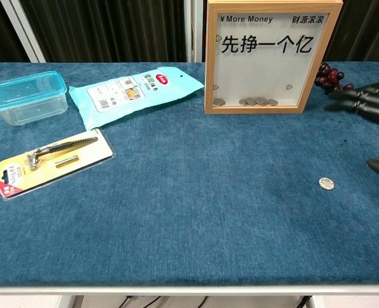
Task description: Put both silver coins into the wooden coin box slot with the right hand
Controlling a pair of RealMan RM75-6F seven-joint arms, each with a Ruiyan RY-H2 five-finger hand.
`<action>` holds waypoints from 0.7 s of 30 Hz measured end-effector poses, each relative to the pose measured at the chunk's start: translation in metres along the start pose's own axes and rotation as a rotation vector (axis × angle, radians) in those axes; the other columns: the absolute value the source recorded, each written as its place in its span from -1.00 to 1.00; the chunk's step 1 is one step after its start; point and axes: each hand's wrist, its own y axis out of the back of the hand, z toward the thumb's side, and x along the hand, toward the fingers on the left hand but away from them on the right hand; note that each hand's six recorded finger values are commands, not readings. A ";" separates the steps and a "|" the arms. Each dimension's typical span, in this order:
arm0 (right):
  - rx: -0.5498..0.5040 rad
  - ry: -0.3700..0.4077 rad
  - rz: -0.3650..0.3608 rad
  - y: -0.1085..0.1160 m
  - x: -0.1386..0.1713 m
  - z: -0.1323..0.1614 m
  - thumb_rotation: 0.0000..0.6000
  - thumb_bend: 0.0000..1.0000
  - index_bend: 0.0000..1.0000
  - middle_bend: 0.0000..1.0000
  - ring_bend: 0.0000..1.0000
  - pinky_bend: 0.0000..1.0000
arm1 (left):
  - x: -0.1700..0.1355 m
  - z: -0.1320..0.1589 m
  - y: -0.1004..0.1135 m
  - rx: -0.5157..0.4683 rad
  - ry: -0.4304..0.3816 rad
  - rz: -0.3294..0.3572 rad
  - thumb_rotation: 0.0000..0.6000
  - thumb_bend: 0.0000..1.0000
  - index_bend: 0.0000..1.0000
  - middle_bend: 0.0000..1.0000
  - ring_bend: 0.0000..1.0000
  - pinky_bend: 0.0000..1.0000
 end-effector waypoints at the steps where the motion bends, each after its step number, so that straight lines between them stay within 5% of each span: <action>1: -0.009 -0.004 0.010 -0.003 0.000 0.000 1.00 -0.28 -0.68 -1.00 -1.00 -1.00 | 0.000 0.000 0.000 -0.001 0.001 0.000 1.00 -1.00 -1.00 -1.00 -1.00 -1.00; 21: -0.072 -0.047 0.086 -0.044 -0.006 -0.003 1.00 -0.44 -0.54 -0.99 -1.00 -1.00 | 0.000 -0.008 -0.006 -0.009 0.012 -0.016 1.00 -1.00 -1.00 -1.00 -1.00 -1.00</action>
